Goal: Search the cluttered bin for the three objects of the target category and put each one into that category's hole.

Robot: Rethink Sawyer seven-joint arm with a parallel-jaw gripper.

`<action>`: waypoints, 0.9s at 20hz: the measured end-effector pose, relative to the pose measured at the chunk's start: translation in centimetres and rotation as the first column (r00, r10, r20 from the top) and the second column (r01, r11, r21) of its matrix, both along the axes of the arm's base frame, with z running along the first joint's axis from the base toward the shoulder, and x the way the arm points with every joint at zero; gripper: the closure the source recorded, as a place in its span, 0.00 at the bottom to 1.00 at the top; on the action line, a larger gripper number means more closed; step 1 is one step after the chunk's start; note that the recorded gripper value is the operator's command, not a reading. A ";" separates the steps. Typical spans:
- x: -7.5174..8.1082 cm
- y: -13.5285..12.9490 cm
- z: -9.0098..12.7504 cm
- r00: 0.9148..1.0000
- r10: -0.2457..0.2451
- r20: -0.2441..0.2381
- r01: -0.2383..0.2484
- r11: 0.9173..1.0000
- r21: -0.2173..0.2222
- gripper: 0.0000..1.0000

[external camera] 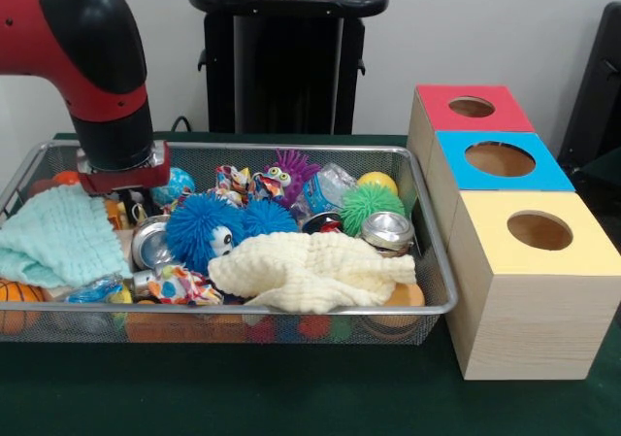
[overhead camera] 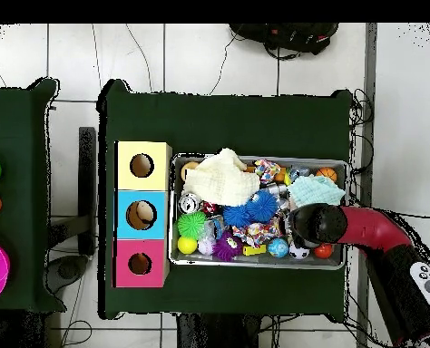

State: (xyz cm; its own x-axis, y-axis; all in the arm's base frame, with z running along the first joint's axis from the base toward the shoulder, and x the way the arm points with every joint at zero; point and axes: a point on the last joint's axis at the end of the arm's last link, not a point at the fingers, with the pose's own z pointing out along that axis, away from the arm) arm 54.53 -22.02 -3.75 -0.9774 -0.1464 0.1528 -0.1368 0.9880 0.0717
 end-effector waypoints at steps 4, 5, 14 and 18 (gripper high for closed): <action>0.1 -0.2 0.0 1.000 -0.003 0.003 0.003 1.000 0.001 1.00; 0.1 -0.2 0.0 1.000 -0.004 0.004 0.004 1.000 0.002 1.00; 0.7 -0.4 1.4 1.000 -0.004 -0.004 0.004 1.000 -0.011 1.00; 1.8 0.1 3.8 0.998 -0.006 -0.063 0.005 1.000 -0.019 1.00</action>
